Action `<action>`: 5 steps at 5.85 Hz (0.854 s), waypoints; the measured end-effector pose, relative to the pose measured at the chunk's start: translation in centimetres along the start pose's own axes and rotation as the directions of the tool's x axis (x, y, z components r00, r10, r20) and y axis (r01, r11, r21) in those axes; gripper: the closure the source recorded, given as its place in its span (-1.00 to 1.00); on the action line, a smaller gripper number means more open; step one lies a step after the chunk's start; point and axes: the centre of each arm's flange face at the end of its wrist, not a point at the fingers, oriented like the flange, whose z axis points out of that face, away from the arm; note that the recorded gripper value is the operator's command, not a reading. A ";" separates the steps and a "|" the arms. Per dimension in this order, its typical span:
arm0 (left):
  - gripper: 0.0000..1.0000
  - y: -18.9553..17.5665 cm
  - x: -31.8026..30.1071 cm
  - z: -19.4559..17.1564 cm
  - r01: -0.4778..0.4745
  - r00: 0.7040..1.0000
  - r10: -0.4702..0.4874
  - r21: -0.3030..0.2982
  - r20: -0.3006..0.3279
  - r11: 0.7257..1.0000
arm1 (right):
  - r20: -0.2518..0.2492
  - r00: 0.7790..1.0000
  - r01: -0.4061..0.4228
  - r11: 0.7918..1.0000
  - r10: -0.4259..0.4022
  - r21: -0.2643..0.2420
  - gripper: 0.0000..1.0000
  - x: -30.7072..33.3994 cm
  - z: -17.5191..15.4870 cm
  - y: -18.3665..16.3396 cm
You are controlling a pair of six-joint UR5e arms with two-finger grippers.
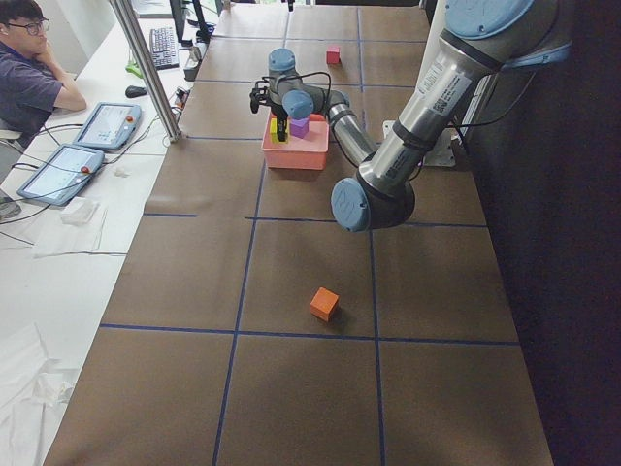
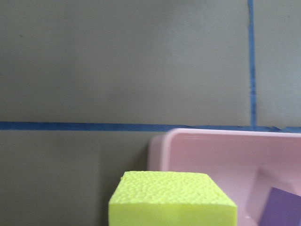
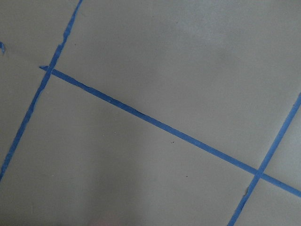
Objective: Place blocks into pink bin with both arms
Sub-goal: 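Carry the yellow cube into the pink bin and release it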
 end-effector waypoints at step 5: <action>-1.00 5.1 4.9 3.5 -0.067 0.992 0.054 0.109 0.115 0.992 | 0.010 0.984 -0.179 0.984 0.179 0.003 -1.00 -4.5 1.3 5.2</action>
